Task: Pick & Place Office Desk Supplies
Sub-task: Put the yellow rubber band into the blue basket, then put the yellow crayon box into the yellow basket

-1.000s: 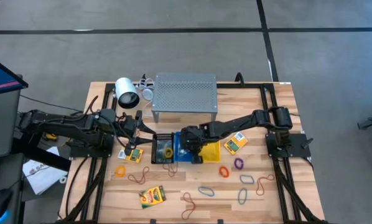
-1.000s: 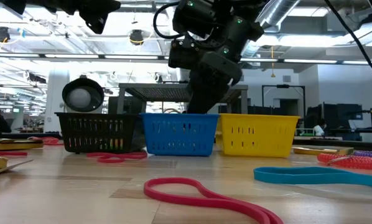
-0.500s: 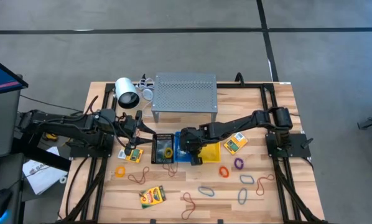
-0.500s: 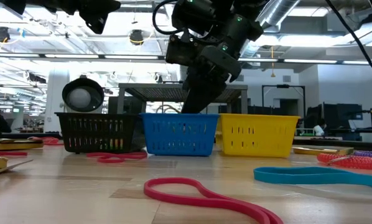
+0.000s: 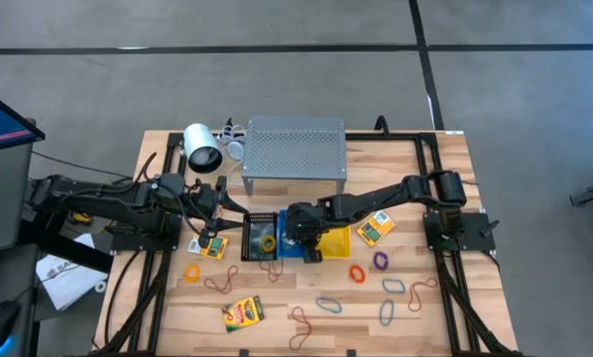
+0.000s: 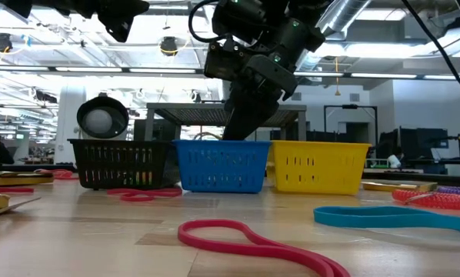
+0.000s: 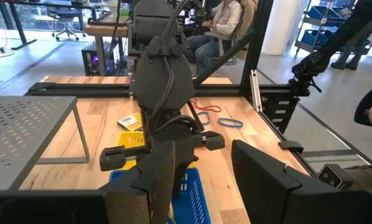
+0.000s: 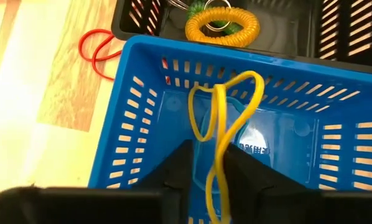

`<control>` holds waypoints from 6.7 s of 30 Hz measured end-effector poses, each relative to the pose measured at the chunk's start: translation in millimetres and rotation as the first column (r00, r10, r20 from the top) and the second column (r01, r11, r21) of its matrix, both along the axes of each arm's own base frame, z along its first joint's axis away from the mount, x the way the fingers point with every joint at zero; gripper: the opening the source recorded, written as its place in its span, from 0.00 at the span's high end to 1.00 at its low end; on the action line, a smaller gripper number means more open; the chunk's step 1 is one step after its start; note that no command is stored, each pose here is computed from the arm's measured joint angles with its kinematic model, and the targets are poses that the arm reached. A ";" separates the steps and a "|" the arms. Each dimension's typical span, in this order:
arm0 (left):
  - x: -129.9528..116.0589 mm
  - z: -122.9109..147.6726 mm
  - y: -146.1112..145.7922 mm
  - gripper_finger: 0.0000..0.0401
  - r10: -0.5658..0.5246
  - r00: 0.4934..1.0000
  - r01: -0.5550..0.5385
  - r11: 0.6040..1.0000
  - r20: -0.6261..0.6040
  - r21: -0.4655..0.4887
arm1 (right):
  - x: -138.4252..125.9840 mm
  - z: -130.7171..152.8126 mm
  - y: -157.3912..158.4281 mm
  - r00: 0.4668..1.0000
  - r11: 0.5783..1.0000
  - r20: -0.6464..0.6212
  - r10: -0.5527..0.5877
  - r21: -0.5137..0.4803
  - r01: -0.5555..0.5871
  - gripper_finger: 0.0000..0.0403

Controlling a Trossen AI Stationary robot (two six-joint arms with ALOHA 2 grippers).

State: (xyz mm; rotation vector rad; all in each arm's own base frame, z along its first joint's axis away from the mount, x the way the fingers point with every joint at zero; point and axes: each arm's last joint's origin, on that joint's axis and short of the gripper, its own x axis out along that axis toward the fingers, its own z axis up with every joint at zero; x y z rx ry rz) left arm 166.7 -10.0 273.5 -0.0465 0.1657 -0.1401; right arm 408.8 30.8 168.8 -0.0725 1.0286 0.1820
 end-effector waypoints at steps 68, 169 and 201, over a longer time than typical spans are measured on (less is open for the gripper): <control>0.6 -18.2 0.0 0.62 0.000 0.991 0.000 1.000 0.136 0.002 | -2.4 6.1 34.8 0.999 0.929 -0.039 0.006 -0.370 -0.020 0.34; -2.7 -42.0 0.2 0.62 0.009 0.989 0.000 0.998 0.145 -0.058 | -131.1 51.4 24.3 0.880 0.984 0.441 -0.177 0.051 0.173 0.34; -22.5 46.8 -65.4 0.62 -0.433 0.814 0.480 0.877 0.388 -0.028 | -140.5 61.6 71.2 0.953 0.945 0.187 -0.240 -0.180 0.274 0.34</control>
